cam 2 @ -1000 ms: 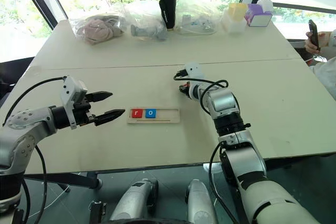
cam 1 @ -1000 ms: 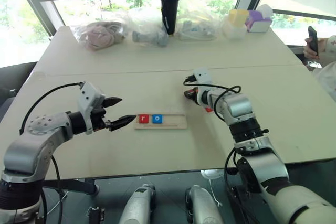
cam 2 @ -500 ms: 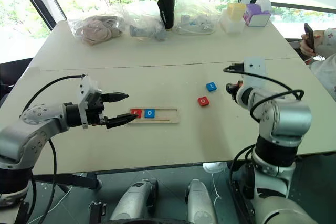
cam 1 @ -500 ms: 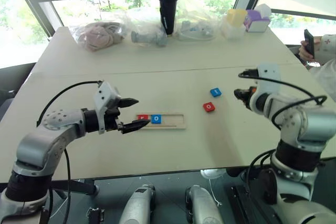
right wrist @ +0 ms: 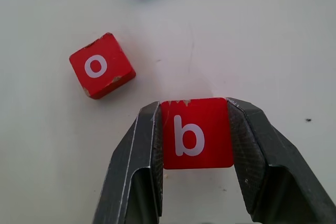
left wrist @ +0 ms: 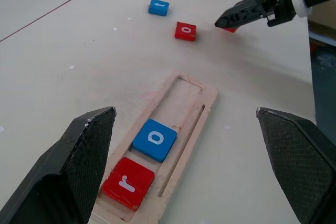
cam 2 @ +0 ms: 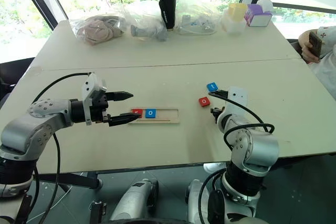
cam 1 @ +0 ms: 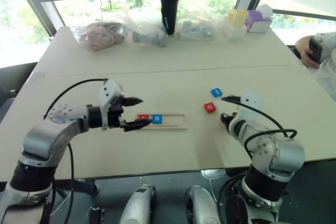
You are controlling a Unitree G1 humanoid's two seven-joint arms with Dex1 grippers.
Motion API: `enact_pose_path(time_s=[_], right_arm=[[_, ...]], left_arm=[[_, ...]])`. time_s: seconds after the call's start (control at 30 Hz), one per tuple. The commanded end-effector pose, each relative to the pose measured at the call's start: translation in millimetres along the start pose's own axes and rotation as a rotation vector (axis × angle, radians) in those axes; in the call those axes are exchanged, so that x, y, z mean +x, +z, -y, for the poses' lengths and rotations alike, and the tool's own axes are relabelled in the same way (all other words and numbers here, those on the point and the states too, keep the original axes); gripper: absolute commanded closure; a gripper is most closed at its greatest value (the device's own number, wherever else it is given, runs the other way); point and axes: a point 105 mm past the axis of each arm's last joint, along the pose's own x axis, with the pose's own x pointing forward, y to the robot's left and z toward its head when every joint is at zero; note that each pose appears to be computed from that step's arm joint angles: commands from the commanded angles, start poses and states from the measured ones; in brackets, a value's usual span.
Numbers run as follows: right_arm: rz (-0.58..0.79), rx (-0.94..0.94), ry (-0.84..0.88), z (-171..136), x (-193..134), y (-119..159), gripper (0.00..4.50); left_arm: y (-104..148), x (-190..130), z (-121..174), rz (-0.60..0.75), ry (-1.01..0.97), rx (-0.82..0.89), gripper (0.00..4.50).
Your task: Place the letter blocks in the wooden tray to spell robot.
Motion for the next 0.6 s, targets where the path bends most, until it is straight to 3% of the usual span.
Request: enact_pose_path(time_s=[0.03,0.2,0.3,0.43,0.53,0.6], right_arm=[[0.029,0.004,-0.009,-1.3,-5.0,4.4,2.27],[0.035,0.002,-0.012,3.9,-5.7,5.9,0.07],[0.109,-0.134,0.054,8.6,-14.5,30.0,0.07],[0.197,-0.290,0.274,3.2,-30.2,58.9,0.07],[0.180,-0.593,0.615,-9.7,-57.1,44.8,0.07],[0.083,-0.728,0.707,4.5,-57.1,22.3,0.07]], left_arm=[[8.0,-3.6,0.8,0.017,0.010,0.037,0.00],[7.1,-5.5,1.1,0.014,0.016,0.034,0.00],[6.4,-10.0,2.9,-0.003,0.003,0.039,0.00],[6.6,-17.4,3.8,-0.036,-0.025,0.057,0.00],[7.7,-22.8,8.2,-0.080,-0.082,0.087,0.00],[8.3,-24.9,13.7,-0.114,-0.135,0.117,0.00]])
